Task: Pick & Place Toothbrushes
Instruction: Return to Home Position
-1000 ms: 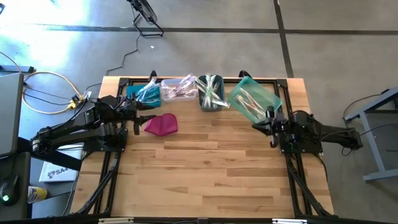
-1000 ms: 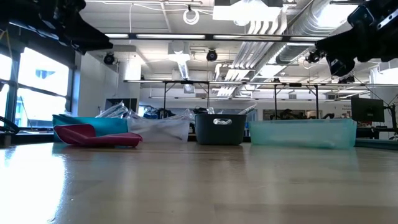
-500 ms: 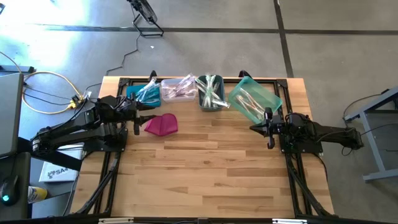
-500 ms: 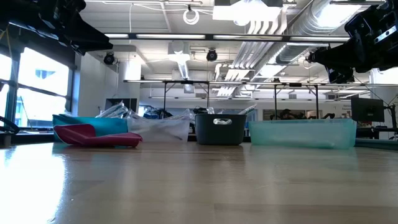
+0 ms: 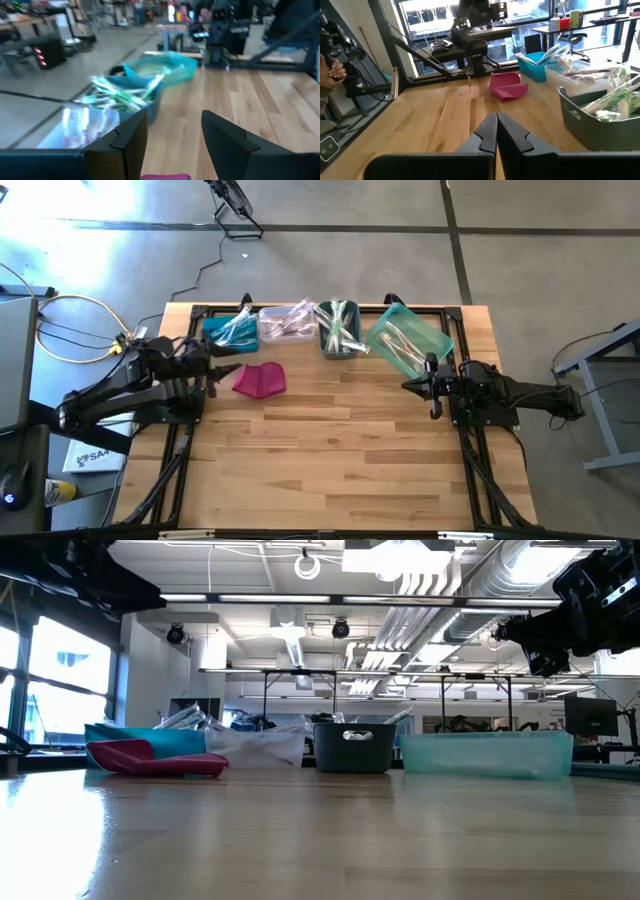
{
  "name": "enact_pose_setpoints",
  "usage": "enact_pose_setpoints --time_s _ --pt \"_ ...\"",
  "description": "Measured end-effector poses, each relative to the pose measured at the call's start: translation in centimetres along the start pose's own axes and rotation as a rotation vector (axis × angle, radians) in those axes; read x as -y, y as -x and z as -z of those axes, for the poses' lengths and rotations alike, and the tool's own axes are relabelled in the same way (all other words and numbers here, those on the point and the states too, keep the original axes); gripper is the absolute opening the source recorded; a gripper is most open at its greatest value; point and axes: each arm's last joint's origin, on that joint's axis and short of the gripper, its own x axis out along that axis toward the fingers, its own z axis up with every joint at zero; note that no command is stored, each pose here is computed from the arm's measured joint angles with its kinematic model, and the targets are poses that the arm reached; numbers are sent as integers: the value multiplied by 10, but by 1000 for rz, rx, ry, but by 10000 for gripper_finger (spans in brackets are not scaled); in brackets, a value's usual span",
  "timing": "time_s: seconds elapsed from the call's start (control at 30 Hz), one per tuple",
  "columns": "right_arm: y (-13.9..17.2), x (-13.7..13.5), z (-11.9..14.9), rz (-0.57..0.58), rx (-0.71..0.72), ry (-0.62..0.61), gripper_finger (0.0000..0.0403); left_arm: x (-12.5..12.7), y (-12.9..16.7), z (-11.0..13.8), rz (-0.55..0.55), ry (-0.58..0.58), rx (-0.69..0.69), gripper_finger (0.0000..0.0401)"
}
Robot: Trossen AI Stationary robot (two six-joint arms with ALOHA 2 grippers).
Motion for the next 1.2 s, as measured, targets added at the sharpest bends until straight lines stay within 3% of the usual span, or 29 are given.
enact_pose_setpoints --time_s 0.2,0.4,0.57,0.7,1.03,1.2 --pt "0 0 0 0 -1 0 2 1 28 3 -57 28 94 181" --pt "0 0 0 3 -1 3 2 1 25 7 -56 49 63 181" --pt "0 0 1 2 -2 3 2 1 15 24 -54 64 -3 181" --pt "0 0 1 2 -2 3 2 1 8 29 -51 72 37 181" --pt "0 0 1 5 -1 4 3 2 -21 77 -33 73 26 181" --pt "0 0 1 4 -2 25 3 2 -24 81 -41 75 53 181"
